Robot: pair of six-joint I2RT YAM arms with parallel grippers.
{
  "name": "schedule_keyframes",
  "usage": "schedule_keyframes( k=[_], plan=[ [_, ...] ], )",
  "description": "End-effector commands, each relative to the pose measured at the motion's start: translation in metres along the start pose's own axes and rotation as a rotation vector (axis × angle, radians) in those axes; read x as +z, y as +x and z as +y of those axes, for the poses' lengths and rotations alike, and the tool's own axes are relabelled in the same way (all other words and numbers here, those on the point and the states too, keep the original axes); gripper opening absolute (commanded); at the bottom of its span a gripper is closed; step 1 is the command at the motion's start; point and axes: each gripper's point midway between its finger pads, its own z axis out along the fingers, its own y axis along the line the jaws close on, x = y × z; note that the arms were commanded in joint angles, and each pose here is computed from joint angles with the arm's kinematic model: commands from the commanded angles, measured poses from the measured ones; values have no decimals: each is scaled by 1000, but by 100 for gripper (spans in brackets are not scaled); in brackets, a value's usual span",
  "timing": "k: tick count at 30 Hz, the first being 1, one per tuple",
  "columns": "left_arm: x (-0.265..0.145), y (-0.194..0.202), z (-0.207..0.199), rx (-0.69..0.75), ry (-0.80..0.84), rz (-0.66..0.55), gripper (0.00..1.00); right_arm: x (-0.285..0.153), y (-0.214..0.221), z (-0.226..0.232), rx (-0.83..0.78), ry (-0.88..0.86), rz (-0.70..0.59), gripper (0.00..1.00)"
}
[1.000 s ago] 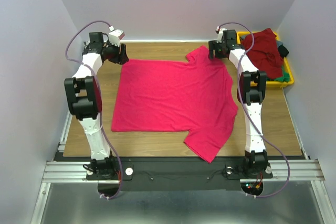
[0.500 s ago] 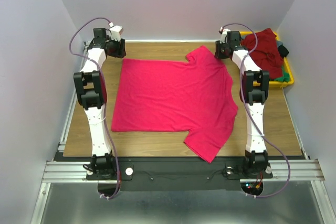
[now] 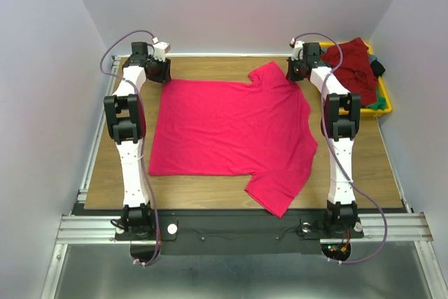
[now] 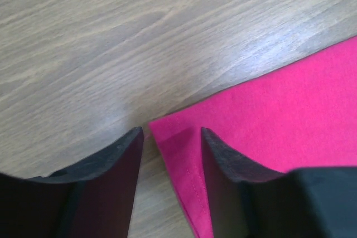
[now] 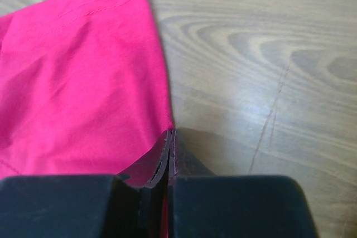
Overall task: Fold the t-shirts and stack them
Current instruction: Flatten the tshirt out
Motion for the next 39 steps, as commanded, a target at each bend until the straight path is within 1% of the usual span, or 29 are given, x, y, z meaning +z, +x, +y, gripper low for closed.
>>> schedule_keyframes(
  k=[1, 2, 3, 4, 6, 7, 8, 9, 12, 13, 14, 15, 16, 17, 18, 19, 20, 21, 23, 26, 27, 30, 35, 39],
  plan=[
    [-6, 3, -5, 15, 4, 26, 50, -14, 85, 22, 22, -58, 291, 1],
    [-8, 4, -5, 25, 4, 32, 45, -20, 83, 23, 16, -56, 293, 1],
    [-10, 6, -6, 30, 5, 38, 38, -24, 91, 24, 6, -61, 322, 1],
    [-10, 16, -8, 27, 10, 59, 35, -28, 102, 25, 9, -63, 352, 1],
    [-16, 15, -7, 44, -3, 61, 30, -41, 107, 26, -11, -64, 378, 1],
    [-16, 23, -9, 41, 4, 76, 29, -46, 119, 29, -11, -75, 410, 1],
    [-17, 25, -9, 44, 4, 79, 27, -50, 122, 30, -16, -80, 423, 1],
    [-21, 22, -12, 51, 8, 77, 24, -60, 123, 32, -29, -89, 438, 1],
    [-24, 27, -13, 59, 11, 88, 19, -72, 124, 32, -49, -79, 453, 0],
    [-26, 27, -14, 65, 12, 90, 19, -73, 120, 30, -55, -66, 446, 2],
    [-28, 24, -14, 71, 7, 86, 19, -73, 106, 24, -66, -36, 417, 13],
    [-29, 24, -13, 74, 6, 87, 21, -73, 97, 22, -60, -23, 396, 19],
    [-31, 21, -13, 81, 7, 80, 24, -72, 90, 17, -48, -13, 381, 27],
    [-32, 19, -13, 85, 6, 76, 29, -70, 80, 13, -41, -1, 356, 43],
    [-34, 16, -12, 87, 4, 68, 37, -70, 56, 9, -26, 15, 300, 48],
    [-35, 11, -13, 90, 7, 59, 42, -66, 48, 3, -14, 30, 277, 54],
    [-35, 10, -13, 87, 6, 57, 44, -63, 42, -1, 0, 43, 258, 56],
    [-36, 7, -13, 88, 6, 52, 46, -63, 20, -4, 13, 58, 202, 56],
    [-36, 4, -13, 90, 10, 46, 46, -52, 15, -12, 38, 94, 182, 57],
    [-36, 2, -13, 90, 13, 40, 46, -38, -7, -18, 73, 113, 95, 57],
    [-36, 1, -14, 89, 14, 38, 47, -33, -6, -17, 96, 108, 87, 59],
    [-35, -1, -13, 88, 15, 32, 47, -20, -10, -13, 132, 79, 55, 59],
    [-35, -7, -13, 85, 13, 18, 52, 0, -12, -3, 199, 13, 1, 60],
    [-35, -7, -12, 86, 13, 16, 53, 10, -17, -3, 227, 6, -34, 61]
  ],
)
